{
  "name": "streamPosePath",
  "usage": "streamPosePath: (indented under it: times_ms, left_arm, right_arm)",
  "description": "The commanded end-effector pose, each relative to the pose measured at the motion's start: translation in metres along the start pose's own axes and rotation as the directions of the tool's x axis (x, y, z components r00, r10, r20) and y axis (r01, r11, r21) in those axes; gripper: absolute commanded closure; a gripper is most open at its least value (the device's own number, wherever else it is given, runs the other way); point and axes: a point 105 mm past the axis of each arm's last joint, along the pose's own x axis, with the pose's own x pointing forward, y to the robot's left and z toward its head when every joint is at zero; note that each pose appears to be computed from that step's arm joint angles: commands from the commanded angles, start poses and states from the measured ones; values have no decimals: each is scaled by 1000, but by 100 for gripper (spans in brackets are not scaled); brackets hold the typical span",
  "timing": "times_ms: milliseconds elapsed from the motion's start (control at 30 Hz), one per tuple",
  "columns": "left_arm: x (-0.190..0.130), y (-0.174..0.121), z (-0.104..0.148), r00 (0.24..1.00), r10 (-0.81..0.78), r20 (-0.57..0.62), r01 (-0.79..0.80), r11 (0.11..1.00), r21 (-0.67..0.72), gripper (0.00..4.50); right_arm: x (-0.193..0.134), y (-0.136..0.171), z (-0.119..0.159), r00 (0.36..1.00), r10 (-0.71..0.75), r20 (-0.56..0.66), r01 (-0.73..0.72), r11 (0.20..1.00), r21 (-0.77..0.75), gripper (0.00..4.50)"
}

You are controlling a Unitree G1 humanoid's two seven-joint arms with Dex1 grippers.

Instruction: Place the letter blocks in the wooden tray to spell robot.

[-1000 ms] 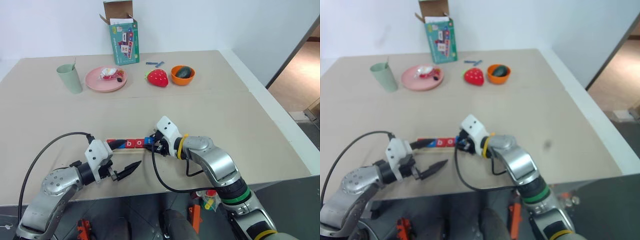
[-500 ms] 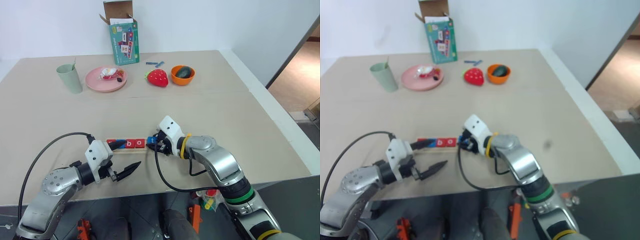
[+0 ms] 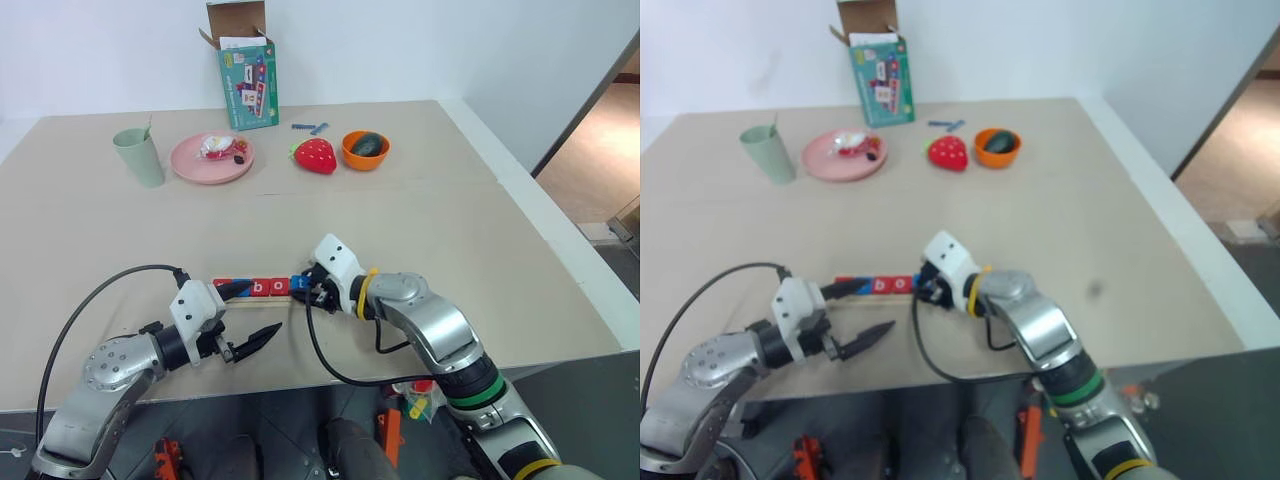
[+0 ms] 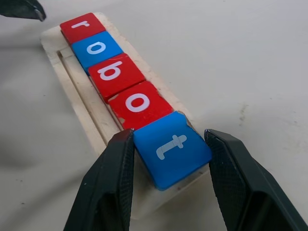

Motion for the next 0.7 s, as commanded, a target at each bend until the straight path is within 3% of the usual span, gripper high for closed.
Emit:
streamPosePath:
  times_ms: [33, 367, 700]
  left_arm:
    - [-3, 2, 11, 999, 8, 32, -10, 999, 45, 0]
    - [-1, -1, 20, 996, 1, 92, 4, 998, -55, 0]
    - [-2, 0, 18, 997, -5, 71, 7, 999, -31, 0]
  right_arm:
    - [1, 3, 15, 999, 14, 46, -12, 999, -37, 280]
    - [3, 3, 11, 999, 15, 33, -13, 999, -41, 280]
    - [-9, -2, 21, 998, -10, 60, 12, 999, -44, 280]
